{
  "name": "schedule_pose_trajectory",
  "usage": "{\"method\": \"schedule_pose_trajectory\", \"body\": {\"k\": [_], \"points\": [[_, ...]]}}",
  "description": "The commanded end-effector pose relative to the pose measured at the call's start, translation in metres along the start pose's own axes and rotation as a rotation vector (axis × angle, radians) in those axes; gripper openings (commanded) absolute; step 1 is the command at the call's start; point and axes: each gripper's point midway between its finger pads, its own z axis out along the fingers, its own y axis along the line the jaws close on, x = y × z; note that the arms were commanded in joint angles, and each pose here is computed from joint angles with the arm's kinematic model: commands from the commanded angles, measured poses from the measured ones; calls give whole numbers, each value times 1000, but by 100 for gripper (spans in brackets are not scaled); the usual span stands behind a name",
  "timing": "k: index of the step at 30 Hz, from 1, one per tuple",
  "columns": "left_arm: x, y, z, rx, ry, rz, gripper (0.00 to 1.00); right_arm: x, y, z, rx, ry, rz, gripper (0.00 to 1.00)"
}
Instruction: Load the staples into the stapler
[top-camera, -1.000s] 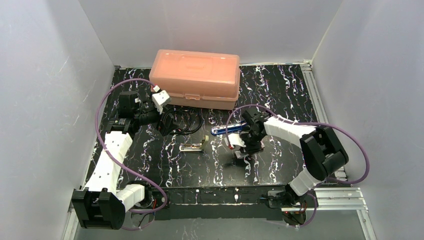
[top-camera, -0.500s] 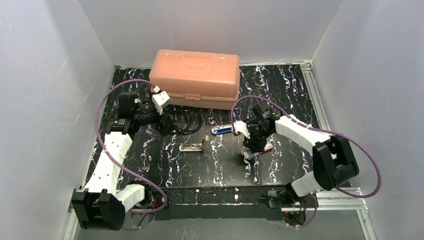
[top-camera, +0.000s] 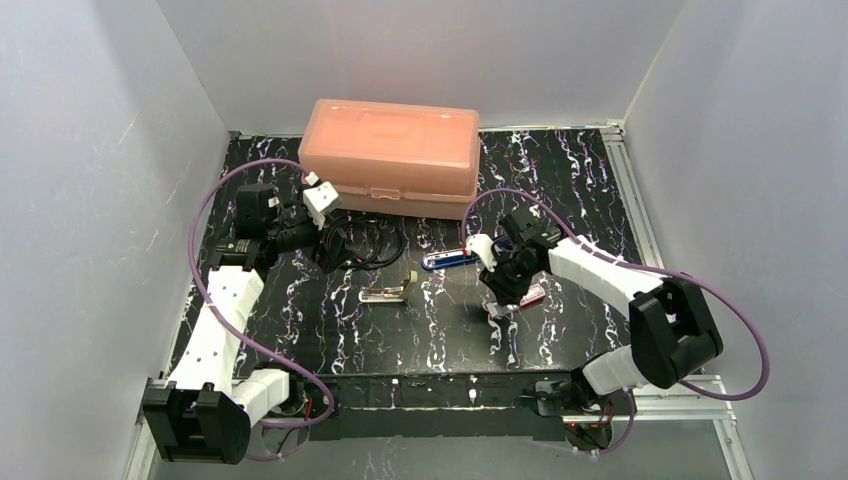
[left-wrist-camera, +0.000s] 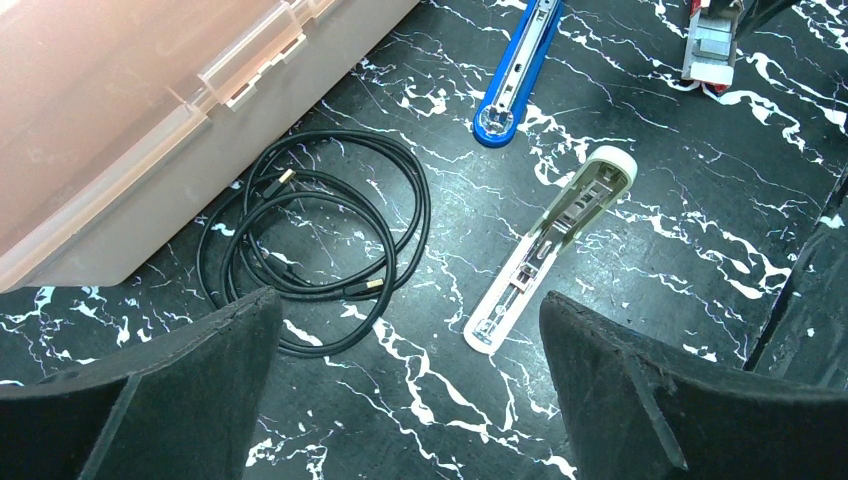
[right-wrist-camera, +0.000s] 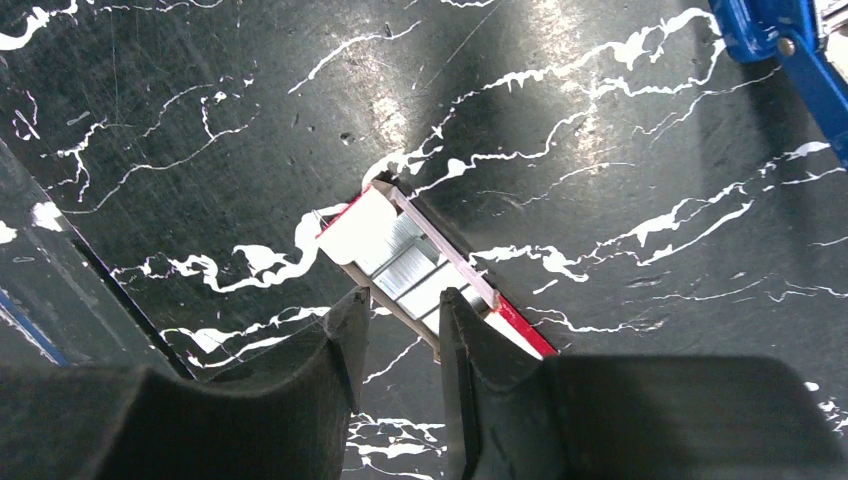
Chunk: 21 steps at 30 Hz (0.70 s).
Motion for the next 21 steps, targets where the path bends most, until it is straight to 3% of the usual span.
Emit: {"method": "schedule_pose_trajectory", "body": {"k": [1,9,21], "points": [[-17,-2,-10,-19,-33,24,98,0,0,1,22,26,49,40],[-21,-1,-10,-19,-38,15,99,8,2,9,22,101,59,42],[-21,-1,-10,-20,-37,16,99,2,2,19,19,110,67,45]]}}
